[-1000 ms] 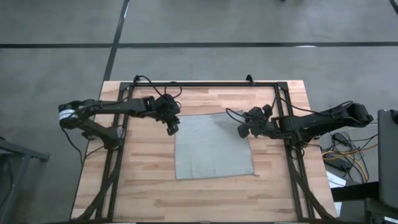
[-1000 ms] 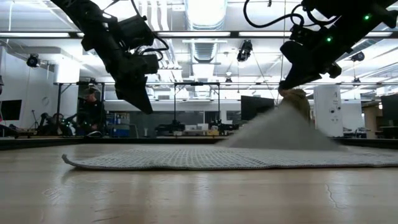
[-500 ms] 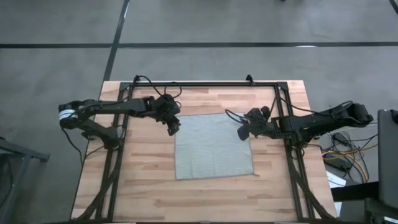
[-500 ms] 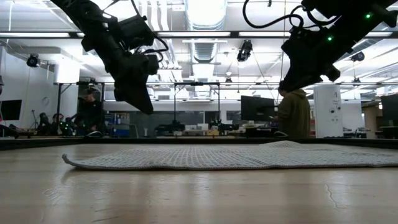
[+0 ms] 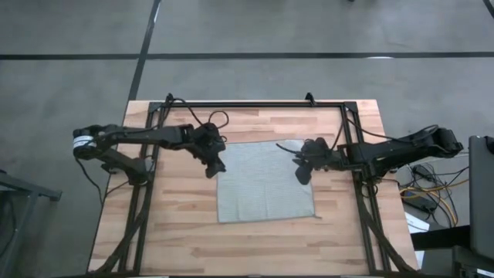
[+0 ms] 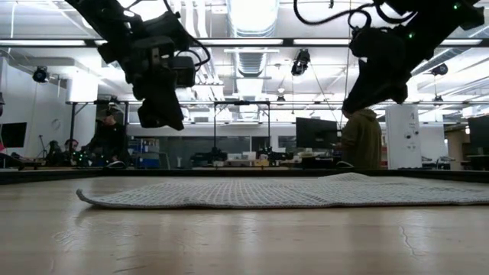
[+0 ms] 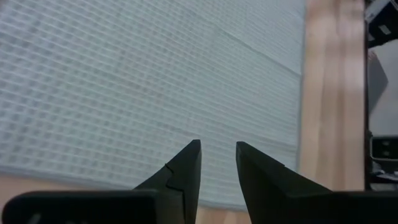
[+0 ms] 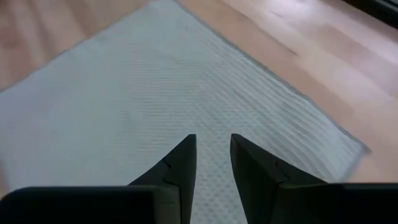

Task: Fold microfiber towels
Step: Fold the gray on the table

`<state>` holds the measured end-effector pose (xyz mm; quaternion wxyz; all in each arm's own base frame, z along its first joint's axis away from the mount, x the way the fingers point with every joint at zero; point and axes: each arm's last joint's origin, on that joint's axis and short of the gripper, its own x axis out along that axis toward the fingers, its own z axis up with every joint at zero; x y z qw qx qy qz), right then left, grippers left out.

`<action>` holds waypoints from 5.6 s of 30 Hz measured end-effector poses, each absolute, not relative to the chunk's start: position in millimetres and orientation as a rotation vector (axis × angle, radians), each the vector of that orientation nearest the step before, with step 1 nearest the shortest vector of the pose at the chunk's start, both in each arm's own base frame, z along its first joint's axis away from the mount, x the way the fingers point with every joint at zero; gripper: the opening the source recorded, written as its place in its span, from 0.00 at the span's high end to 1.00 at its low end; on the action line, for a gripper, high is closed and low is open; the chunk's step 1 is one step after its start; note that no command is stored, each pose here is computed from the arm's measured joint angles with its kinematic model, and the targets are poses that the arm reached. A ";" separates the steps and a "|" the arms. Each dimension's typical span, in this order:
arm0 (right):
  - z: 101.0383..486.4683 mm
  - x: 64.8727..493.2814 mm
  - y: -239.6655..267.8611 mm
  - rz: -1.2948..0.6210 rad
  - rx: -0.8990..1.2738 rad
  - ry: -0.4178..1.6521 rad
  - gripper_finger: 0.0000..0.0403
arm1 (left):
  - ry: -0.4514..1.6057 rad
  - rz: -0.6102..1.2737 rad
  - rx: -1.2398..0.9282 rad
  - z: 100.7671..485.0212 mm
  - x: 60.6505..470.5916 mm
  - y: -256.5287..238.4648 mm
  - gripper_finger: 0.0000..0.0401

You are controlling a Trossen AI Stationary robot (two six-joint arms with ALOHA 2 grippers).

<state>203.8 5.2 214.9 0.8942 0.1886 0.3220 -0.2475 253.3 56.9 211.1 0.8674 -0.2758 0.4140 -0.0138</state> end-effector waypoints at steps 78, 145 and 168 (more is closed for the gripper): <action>256.1 172.9 115.3 0.011 0.549 0.898 0.73 | 0.858 -0.140 -0.347 218.9 267.6 -133.7 0.75; 241.8 155.3 122.7 -0.131 0.608 0.953 0.72 | 1.081 -0.370 0.216 151.4 274.0 -152.6 0.75; 222.3 150.7 118.8 -0.187 0.622 0.992 0.72 | 1.057 -0.381 0.331 152.6 272.2 -155.0 0.75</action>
